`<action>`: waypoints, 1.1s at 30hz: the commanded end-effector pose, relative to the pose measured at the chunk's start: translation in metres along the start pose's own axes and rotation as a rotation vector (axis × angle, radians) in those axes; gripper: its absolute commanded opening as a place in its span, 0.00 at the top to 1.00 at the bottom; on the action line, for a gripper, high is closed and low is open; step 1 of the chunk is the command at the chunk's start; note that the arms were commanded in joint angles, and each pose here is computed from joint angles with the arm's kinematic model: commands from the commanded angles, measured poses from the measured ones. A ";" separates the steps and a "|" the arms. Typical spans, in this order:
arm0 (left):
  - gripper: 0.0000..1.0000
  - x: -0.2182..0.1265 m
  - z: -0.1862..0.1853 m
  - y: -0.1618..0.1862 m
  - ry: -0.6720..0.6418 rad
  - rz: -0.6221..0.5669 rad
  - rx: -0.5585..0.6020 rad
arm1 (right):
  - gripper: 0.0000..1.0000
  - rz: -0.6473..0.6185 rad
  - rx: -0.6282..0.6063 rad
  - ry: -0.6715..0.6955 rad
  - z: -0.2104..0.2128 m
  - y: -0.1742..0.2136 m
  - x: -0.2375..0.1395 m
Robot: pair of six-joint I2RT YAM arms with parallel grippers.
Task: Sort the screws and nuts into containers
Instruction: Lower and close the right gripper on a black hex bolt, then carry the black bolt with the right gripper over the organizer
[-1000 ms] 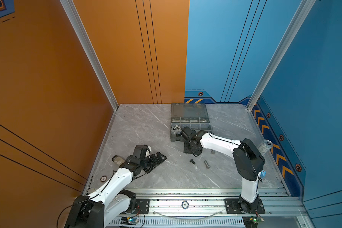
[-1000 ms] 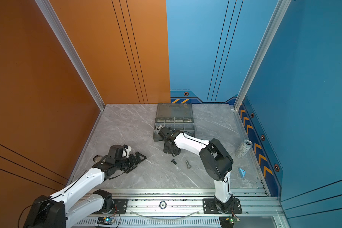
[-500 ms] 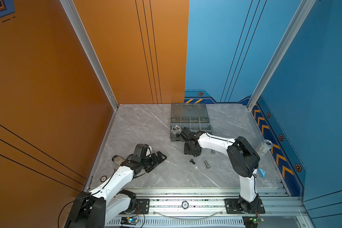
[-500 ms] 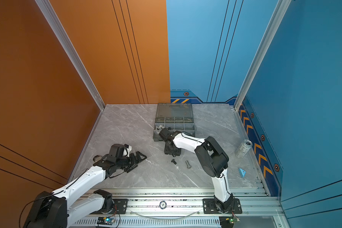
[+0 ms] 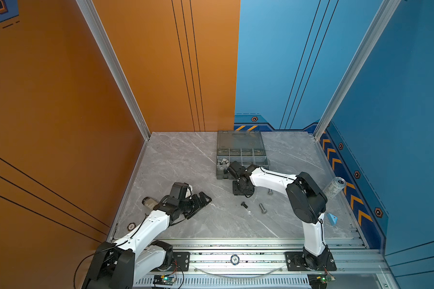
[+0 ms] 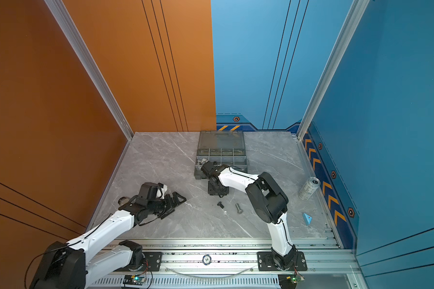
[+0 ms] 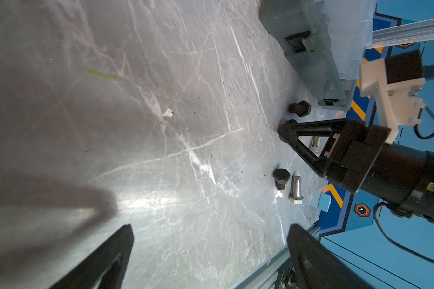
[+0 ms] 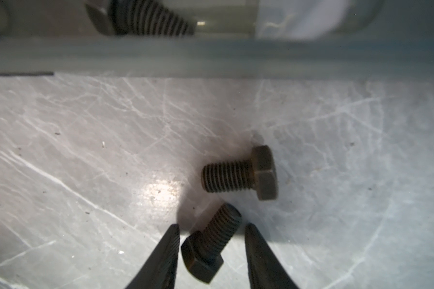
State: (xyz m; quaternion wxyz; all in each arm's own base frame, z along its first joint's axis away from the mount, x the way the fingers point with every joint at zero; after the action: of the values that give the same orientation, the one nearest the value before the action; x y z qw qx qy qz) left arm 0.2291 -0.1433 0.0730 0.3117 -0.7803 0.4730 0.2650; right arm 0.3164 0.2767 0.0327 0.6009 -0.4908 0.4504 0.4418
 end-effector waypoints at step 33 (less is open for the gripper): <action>0.02 0.002 -0.005 -0.004 0.010 -0.005 0.021 | 0.92 -0.032 -0.058 0.103 -0.037 0.004 -0.015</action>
State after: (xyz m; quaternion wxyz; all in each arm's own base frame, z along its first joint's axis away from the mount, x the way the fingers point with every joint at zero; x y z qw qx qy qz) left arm 0.2319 -0.1444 0.0729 0.3126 -0.7818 0.4723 0.2608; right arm 0.3109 0.2546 0.0318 0.5825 -0.5206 0.4554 0.4270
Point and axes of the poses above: each gripper's point midway between its finger pads, its own x axis out along the fingers, its own z axis along the line the jaws close on, y = z × x, the point moved 1 cm from there along -x, back along the fingers, and after that the axes turned 8 degrees about x, right-handed, at the moved point
